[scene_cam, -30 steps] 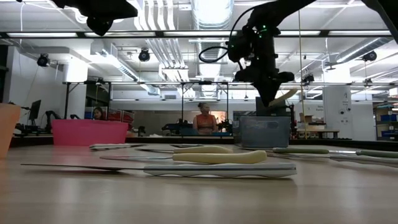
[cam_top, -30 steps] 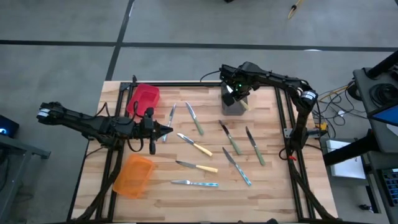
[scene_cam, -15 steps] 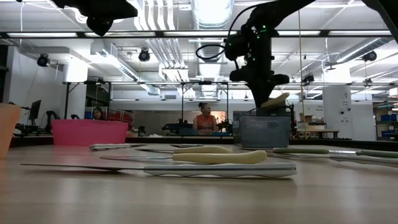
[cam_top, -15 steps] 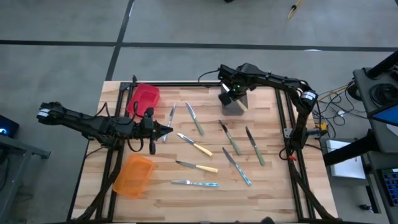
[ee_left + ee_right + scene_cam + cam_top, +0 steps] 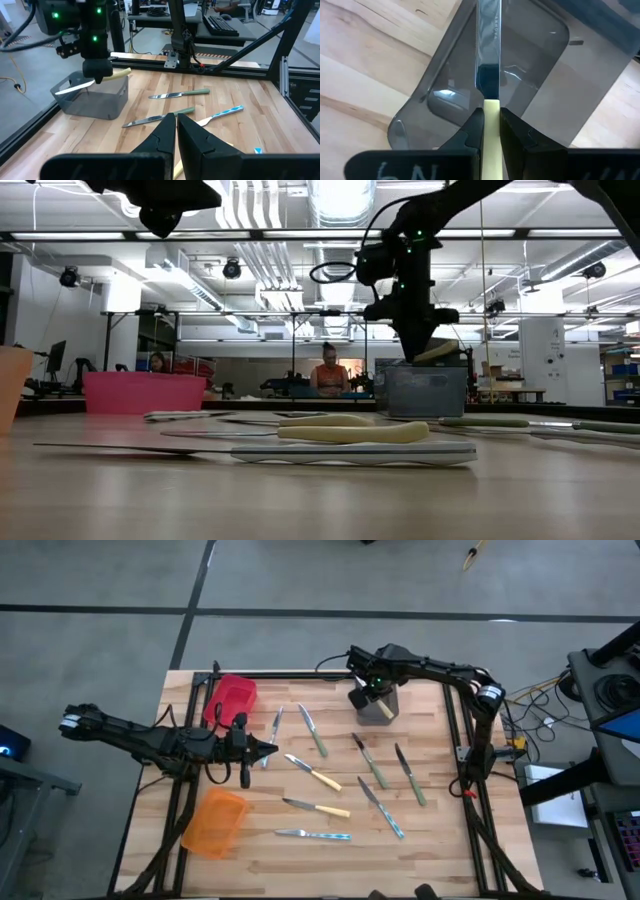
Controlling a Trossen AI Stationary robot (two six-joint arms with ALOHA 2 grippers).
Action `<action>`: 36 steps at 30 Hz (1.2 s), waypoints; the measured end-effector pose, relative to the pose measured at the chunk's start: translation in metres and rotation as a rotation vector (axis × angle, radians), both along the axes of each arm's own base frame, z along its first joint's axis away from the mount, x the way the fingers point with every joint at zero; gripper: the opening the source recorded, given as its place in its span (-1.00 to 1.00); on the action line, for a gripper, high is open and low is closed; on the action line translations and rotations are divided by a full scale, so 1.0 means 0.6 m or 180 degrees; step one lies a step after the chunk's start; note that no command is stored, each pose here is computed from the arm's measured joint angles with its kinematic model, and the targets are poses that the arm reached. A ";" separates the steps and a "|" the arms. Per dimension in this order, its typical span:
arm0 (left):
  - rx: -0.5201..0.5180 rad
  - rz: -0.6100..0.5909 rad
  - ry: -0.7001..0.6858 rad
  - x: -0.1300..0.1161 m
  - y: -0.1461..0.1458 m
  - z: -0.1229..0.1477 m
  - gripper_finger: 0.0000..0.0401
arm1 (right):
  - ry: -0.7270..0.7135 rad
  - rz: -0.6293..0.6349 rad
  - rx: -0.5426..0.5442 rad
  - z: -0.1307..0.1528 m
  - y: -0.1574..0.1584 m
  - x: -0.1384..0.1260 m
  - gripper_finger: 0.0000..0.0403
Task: Sort silverware by color (type)
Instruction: Put the top yellow knife into the black bin
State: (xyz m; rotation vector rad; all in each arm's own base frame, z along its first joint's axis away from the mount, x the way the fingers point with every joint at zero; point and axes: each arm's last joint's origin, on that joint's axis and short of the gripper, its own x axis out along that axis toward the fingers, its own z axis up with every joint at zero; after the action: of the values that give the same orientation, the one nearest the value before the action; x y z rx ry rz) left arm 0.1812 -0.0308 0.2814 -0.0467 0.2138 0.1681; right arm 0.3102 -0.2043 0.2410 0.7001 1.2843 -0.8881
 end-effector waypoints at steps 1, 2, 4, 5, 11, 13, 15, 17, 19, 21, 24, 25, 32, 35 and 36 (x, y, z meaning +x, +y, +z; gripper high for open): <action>0.0000 -0.0001 0.0000 0.000 0.000 0.000 -1.00 | 0.0021 0.0012 -0.0002 -0.004 -0.001 0.001 -0.86; 0.0000 -0.0001 0.0000 0.000 0.000 0.000 -1.00 | 0.0037 0.0015 0.0000 -0.007 -0.002 0.003 -0.86; 0.0000 0.0000 0.0000 0.000 0.000 0.000 -1.00 | 0.0090 0.0010 -0.0025 -0.013 -0.004 0.004 -0.86; -0.0001 0.0000 -0.0001 0.000 0.000 0.000 -1.00 | 0.0096 0.0011 -0.0024 -0.014 -0.004 0.004 -0.86; 0.0001 0.0000 0.0001 0.000 0.000 0.000 -1.00 | 0.0141 0.0006 -0.0042 -0.023 -0.007 0.008 -0.86; 0.0000 0.0000 0.0000 0.000 0.000 0.000 -1.00 | 0.0171 0.0001 -0.0083 -0.023 -0.008 0.007 -0.86; -0.0001 0.0000 0.0001 0.000 0.000 0.000 -1.00 | 0.0161 0.0000 -0.0091 -0.023 -0.008 0.008 -0.86; -0.0001 0.0000 0.0000 0.000 0.000 0.000 -1.00 | 0.0152 -0.0001 -0.0098 -0.023 -0.009 0.008 -0.86; 0.0000 -0.0002 0.0001 0.000 0.000 0.000 -1.00 | 0.0153 -0.0001 -0.0098 -0.023 -0.009 0.008 -0.86; 0.0000 -0.0001 0.0001 0.000 0.000 0.000 -1.00 | 0.0161 -0.0003 -0.0110 -0.023 -0.009 0.008 -0.86; 0.0000 -0.0002 0.0001 0.000 0.000 0.000 -1.00 | 0.0203 0.0006 -0.0167 -0.023 -0.010 0.007 -0.86; -0.0001 -0.0002 0.0001 0.000 0.000 0.000 -1.00 | 0.0208 0.0009 -0.0172 -0.023 -0.010 0.007 -0.86; 0.0000 -0.0002 0.0001 0.000 0.000 0.000 -1.00 | 0.0248 0.0018 -0.0227 -0.023 -0.011 0.007 -0.86; -0.0001 -0.0001 0.0000 0.000 0.000 0.000 -1.00 | 0.0254 0.0042 -0.0229 -0.024 -0.011 0.007 -0.86; -0.0001 -0.0002 0.0000 0.000 0.000 0.000 -1.00 | 0.0253 0.0043 -0.0230 -0.024 -0.011 0.007 -0.86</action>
State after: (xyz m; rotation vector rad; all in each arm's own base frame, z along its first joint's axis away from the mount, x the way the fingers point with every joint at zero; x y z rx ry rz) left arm 0.1812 -0.0308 0.2815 -0.0470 0.2138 0.1675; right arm 0.3142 -0.2107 0.2267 0.6039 1.3194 -0.9547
